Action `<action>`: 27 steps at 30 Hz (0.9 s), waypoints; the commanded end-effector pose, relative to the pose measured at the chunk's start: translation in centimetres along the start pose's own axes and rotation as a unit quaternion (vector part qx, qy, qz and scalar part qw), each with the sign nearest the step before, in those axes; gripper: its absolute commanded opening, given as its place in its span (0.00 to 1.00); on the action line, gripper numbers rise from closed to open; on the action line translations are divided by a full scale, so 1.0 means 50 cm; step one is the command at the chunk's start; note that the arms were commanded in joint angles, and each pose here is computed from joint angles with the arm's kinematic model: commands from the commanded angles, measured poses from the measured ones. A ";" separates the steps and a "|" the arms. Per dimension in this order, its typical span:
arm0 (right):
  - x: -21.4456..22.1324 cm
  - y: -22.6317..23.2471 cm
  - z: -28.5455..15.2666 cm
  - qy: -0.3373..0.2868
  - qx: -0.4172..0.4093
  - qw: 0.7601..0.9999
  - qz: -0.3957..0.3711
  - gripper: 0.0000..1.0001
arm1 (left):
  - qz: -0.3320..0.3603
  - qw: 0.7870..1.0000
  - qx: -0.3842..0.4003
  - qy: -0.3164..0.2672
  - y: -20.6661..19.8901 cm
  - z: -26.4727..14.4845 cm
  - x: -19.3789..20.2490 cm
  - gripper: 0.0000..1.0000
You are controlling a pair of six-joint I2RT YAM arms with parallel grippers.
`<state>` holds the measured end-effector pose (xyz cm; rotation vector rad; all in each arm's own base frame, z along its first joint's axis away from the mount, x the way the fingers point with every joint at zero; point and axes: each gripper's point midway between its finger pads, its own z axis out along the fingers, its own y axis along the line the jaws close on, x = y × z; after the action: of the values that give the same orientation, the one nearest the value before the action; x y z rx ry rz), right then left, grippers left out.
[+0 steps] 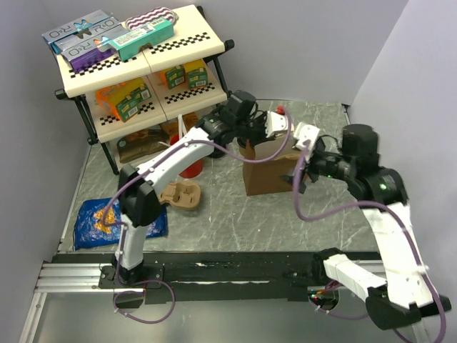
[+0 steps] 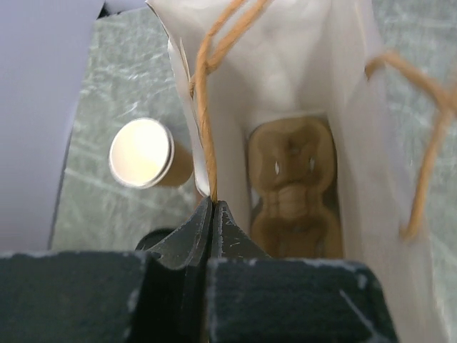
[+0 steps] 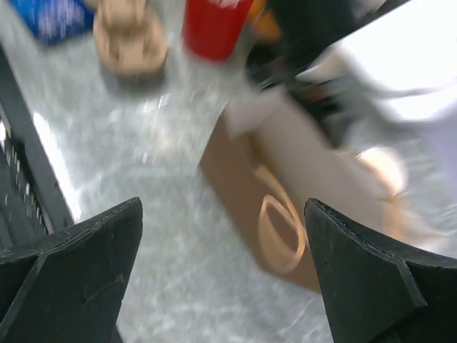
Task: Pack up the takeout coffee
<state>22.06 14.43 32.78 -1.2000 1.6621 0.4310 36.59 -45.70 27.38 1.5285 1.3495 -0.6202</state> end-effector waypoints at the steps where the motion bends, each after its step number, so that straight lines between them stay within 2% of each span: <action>1: -0.125 0.012 -0.080 -0.097 0.036 0.995 -0.010 1.00 | 0.085 0.995 -0.045 -0.019 0.014 -0.112 -0.076 0.01; 4: -0.145 0.011 -0.102 -0.125 0.064 0.990 -0.012 1.00 | 0.101 0.994 -0.042 -0.012 -0.003 -0.134 -0.067 0.01; 6: -0.167 -0.010 -0.126 -0.151 0.112 0.982 -0.010 1.00 | 0.109 0.994 -0.032 -0.006 -0.019 -0.143 -0.057 0.01; 10: -0.153 -0.068 -0.146 -0.149 0.206 0.967 0.003 1.00 | 0.139 0.989 -0.030 -0.033 -0.054 -0.193 -0.104 0.01; 12: -0.134 -0.094 -0.144 -0.133 0.238 0.962 0.008 1.00 | 0.160 0.986 -0.027 -0.030 -0.081 -0.207 -0.103 0.01; 13: -0.125 -0.100 -0.142 -0.127 0.244 0.961 0.009 1.00 | 0.169 0.985 -0.018 -0.031 -0.106 -0.203 -0.106 0.01; 14: -0.118 -0.102 -0.138 -0.123 0.246 0.961 0.010 1.00 | 0.174 0.985 -0.003 -0.018 -0.134 -0.192 -0.077 0.01; 16: -0.099 -0.105 -0.126 -0.113 0.248 0.962 0.020 1.00 | 0.190 0.981 -0.004 -0.024 -0.171 -0.197 -0.084 0.01; 17: -0.094 -0.103 -0.123 -0.114 0.247 0.962 0.028 1.00 | 0.191 0.981 0.009 -0.008 -0.197 -0.187 -0.049 0.01; 21: -0.076 -0.099 -0.114 -0.110 0.242 0.963 0.044 1.00 | 0.209 0.978 0.009 -0.016 -0.262 -0.194 -0.047 0.01; 27: -0.063 -0.100 -0.112 -0.106 0.246 0.962 0.055 1.00 | 0.219 0.975 -0.008 -0.037 -0.294 -0.213 -0.061 0.01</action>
<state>23.51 9.98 37.69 -0.7326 1.5808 0.1896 19.59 -39.05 25.84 1.8126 0.9949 -0.4361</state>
